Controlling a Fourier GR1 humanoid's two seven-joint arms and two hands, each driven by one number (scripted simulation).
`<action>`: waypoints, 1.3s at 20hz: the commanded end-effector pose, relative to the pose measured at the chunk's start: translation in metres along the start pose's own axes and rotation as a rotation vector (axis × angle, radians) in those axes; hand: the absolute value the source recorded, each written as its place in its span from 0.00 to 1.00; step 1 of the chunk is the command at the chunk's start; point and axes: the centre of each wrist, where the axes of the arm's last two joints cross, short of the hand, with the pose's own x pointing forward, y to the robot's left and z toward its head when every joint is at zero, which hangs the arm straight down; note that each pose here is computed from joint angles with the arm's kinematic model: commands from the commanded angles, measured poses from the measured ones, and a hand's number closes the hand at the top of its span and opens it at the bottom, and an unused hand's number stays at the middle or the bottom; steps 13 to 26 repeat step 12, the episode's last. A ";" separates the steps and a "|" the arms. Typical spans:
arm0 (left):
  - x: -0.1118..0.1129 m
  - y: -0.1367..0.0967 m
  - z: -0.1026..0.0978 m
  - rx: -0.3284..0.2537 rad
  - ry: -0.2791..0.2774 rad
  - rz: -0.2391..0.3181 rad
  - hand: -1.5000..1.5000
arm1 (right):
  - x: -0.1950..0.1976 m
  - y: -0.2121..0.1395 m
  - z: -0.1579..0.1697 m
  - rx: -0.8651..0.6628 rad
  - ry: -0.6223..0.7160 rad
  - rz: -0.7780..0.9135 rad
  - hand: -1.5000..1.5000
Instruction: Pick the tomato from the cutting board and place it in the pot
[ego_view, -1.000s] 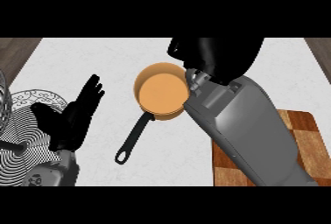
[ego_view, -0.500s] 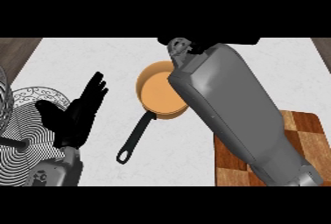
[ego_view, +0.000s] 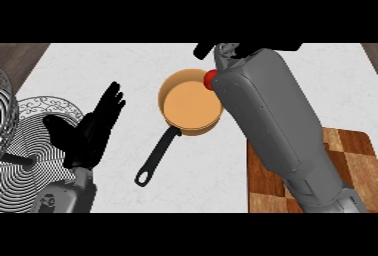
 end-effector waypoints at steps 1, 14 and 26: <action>0.007 0.002 -0.006 -0.004 -0.009 0.002 0.50 | 0.001 0.002 0.001 -0.004 0.218 -0.260 0.00; 0.005 0.011 0.004 0.054 0.007 0.005 0.50 | -0.012 -0.021 0.003 -0.404 0.116 -0.540 0.00; 0.005 0.011 0.004 0.054 0.007 0.005 0.50 | -0.012 -0.021 0.003 -0.404 0.116 -0.540 0.00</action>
